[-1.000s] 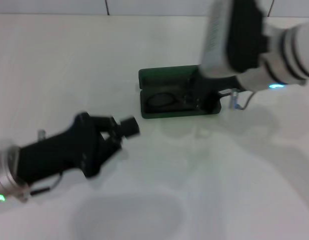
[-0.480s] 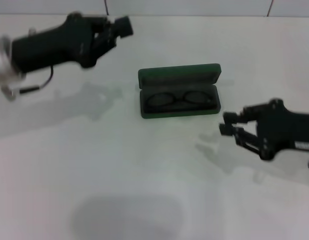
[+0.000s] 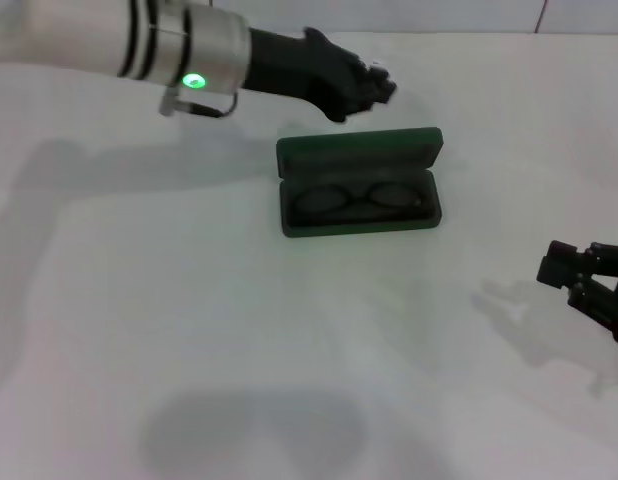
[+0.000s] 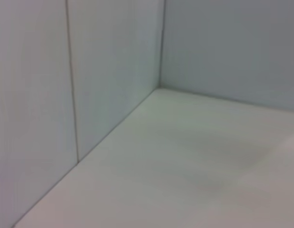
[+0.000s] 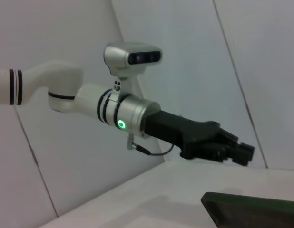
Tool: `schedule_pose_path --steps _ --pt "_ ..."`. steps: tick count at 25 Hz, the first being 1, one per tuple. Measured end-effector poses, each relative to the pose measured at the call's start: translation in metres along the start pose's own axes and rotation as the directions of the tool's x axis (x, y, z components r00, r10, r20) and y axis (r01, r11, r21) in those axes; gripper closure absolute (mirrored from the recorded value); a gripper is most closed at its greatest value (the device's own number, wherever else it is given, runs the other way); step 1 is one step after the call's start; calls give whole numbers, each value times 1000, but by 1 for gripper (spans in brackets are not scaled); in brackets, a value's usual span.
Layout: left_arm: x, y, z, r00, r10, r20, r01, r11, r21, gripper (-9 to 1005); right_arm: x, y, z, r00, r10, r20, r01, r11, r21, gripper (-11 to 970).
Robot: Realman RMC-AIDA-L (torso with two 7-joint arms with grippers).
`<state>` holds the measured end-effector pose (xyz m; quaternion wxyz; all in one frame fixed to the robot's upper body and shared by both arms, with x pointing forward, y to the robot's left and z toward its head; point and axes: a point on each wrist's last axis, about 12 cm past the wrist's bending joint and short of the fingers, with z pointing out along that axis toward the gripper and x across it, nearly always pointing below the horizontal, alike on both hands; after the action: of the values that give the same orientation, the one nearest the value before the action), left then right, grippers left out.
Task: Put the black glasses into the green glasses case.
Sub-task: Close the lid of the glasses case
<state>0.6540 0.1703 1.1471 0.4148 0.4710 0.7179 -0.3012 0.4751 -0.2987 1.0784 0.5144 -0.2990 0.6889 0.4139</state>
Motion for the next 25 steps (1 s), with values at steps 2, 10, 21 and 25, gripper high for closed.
schedule_pose_path --steps 2,10,21,25 --pt "1 -2 5 1000 0 -9 0 1000 -5 829 3 -1 2 1000 10 2 -10 1000 -4 764" --pt "13 -4 5 999 -39 -14 39 999 -31 840 3 -6 13 1000 12 -5 -13 1000 -22 765" --pt "23 -7 9 997 -47 -62 45 998 -38 830 4 -12 25 999 39 -15 -39 998 -40 764" --pt "23 -8 10 997 -50 -59 48 998 -37 826 6 -12 24 999 47 -20 -48 998 -36 765"
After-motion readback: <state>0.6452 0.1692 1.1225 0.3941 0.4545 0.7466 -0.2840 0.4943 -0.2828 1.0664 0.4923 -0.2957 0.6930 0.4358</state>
